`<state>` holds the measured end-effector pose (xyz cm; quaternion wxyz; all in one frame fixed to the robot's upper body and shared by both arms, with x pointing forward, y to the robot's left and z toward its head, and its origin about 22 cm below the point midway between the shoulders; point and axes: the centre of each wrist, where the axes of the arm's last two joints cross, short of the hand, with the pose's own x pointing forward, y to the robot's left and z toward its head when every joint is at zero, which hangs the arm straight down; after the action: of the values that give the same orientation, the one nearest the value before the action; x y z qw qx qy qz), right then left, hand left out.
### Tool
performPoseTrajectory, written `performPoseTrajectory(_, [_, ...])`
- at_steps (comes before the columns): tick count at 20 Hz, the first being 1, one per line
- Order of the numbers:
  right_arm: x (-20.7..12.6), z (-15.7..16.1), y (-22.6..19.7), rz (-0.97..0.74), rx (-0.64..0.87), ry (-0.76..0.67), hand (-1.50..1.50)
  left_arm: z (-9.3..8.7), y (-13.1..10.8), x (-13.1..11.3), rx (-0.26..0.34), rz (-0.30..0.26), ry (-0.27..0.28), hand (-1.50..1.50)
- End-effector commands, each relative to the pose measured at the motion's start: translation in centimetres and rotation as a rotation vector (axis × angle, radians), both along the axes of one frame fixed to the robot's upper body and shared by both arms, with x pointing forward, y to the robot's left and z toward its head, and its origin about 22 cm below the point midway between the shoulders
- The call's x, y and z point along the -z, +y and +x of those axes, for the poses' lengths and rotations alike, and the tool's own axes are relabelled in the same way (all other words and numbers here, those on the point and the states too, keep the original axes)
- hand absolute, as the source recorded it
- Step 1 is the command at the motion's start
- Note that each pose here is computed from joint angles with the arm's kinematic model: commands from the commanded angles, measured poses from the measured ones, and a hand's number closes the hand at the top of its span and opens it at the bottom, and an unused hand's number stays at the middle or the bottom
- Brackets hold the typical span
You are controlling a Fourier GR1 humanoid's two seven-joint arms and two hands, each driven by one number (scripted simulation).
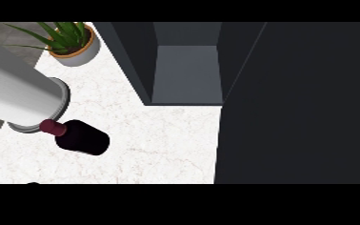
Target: Pick up the wine, place it into the cabinet and close the cabinet
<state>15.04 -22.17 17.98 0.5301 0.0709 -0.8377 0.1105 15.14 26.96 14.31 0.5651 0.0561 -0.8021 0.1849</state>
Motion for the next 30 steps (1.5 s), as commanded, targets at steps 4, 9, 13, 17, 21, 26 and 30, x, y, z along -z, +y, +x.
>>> performPoseTrajectory(4, [-3.8, -2.3, 1.5, 0.027, -0.038, 0.008, -1.5, -1.4, -0.3, -3.4, -0.006, -0.025, 0.024, -1.5])
performPoseTrajectory(9, [-4.8, -0.9, 2.6, 0.003, -0.026, 0.012, -1.5, -2.7, -0.4, -4.7, -0.005, -0.03, 0.038, -1.5])
performPoseTrajectory(13, [-6.3, -2.8, 1.5, 0.003, -0.018, 0.0, -1.5, -1.0, 0.0, -4.8, -0.023, -0.041, 0.05, -1.5])
performPoseTrajectory(17, [-7.1, -3.8, 1.7, 0.02, -0.019, 0.008, -1.5, 0.9, -1.5, -4.9, -0.032, -0.048, 0.071, -1.5])
performPoseTrajectory(21, [-7.9, -3.9, 2.0, 0.016, -0.018, 0.024, -1.5, 0.7, -0.4, -4.5, -0.039, -0.049, 0.096, -1.5])
performPoseTrajectory(26, [-8.1, -2.8, 1.7, 0.014, -0.012, 0.015, -1.5, 2.2, 0.8, -2.0, -0.086, -0.068, 0.085, -1.5])
performPoseTrajectory(30, [-8.5, -1.1, 1.8, 0.008, 0.002, 0.002, -1.5, 1.0, 0.9, -2.3, -0.131, -0.053, 0.095, -1.5])
